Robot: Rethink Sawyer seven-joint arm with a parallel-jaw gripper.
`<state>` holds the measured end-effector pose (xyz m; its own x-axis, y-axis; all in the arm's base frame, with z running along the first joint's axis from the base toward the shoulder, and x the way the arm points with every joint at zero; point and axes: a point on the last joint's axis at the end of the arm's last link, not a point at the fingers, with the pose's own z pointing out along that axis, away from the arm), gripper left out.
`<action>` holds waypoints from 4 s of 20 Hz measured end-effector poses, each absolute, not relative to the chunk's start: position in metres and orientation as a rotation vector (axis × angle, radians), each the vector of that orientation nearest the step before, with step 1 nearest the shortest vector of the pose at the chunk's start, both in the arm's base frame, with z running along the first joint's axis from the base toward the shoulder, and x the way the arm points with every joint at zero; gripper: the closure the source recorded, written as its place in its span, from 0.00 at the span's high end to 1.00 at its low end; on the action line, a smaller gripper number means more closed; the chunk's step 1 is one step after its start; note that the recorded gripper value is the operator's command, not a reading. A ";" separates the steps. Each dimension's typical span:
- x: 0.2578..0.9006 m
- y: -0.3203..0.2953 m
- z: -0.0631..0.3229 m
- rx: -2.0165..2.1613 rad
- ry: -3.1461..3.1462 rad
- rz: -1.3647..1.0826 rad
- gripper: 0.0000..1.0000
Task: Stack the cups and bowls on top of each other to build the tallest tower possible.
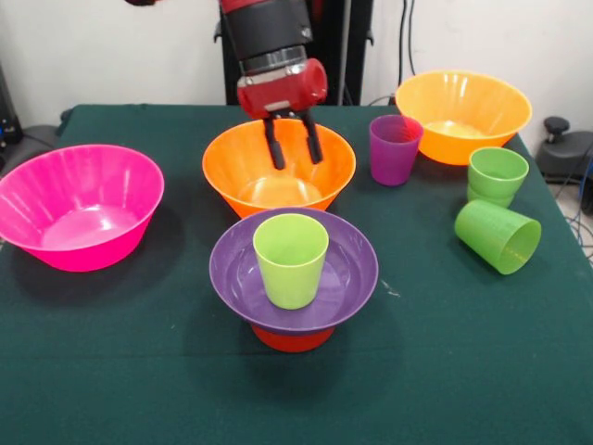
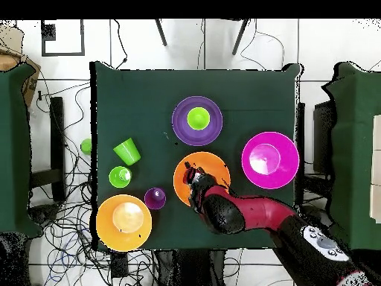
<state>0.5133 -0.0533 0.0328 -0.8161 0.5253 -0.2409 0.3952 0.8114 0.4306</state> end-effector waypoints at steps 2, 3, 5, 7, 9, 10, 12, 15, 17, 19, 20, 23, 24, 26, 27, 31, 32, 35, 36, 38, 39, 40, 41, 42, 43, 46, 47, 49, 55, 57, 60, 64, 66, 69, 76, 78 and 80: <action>0.510 -0.069 0.046 0.715 2.633 0.477 1.00; 0.509 -0.073 0.052 0.715 2.632 0.458 1.00; 0.509 -0.078 0.061 0.716 2.631 0.428 1.00; 0.508 -0.084 0.074 0.713 2.635 0.388 1.00; 0.508 -0.088 0.085 0.709 2.640 0.349 1.00; 0.508 -0.089 0.089 0.710 2.642 0.339 1.00; 0.510 -0.088 0.101 0.721 2.646 0.316 1.00; 0.513 -0.083 0.116 0.752 2.647 0.306 1.00; 0.515 -0.078 0.126 0.774 2.651 0.297 1.00; 0.518 -0.070 0.137 0.792 2.657 0.288 1.00; 0.520 -0.066 0.141 0.795 2.658 0.286 1.00; 0.526 -0.045 0.148 0.777 2.664 0.294 1.00; 0.527 -0.042 0.148 0.775 2.665 0.297 1.00; 0.528 -0.036 0.148 0.777 2.669 0.306 1.00; 0.529 -0.033 0.147 0.779 2.671 0.311 1.00; 0.527 -0.019 0.141 0.766 2.697 0.329 1.00; 0.526 -0.015 0.139 0.761 2.704 0.334 1.00; 0.522 -0.001 0.129 0.749 2.734 0.352 1.00; 0.521 0.003 0.125 0.747 2.746 0.361 1.00; 0.519 0.007 0.120 0.749 2.757 0.373 1.00; 0.519 0.009 0.117 0.752 2.763 0.380 1.00; 0.518 0.009 0.114 0.759 2.769 0.387 1.00; 0.517 0.010 0.111 0.763 2.774 0.392 1.00; 0.516 0.010 0.110 0.766 2.777 0.395 1.00; 0.516 0.011 0.108 0.769 2.781 0.400 1.00; 0.512 0.014 0.101 0.780 2.795 0.414 1.00; 0.512 0.014 0.100 0.783 2.797 0.415 1.00; 0.511 0.014 0.097 0.789 2.802 0.419 1.00; 0.511 0.012 0.094 0.802 2.804 0.425 1.00; 0.511 0.011 0.095 0.802 2.802 0.423 1.00; 0.512 0.011 0.096 0.800 2.800 0.418 1.00; 0.513 0.012 0.098 0.792 2.798 0.390 1.00; 0.513 0.013 0.099 0.787 2.796 0.376 1.00; 0.516 0.013 0.099 0.782 2.793 0.366 1.00; 0.533 0.005 0.102 0.784 2.758 0.355 1.00; 0.538 0.001 0.103 0.790 2.750 0.351 1.00; 0.543 -0.003 0.104 0.795 2.745 0.346 1.00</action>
<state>0.5426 -0.0030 0.1040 -0.8157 0.5490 -0.1824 0.4865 0.8216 0.2972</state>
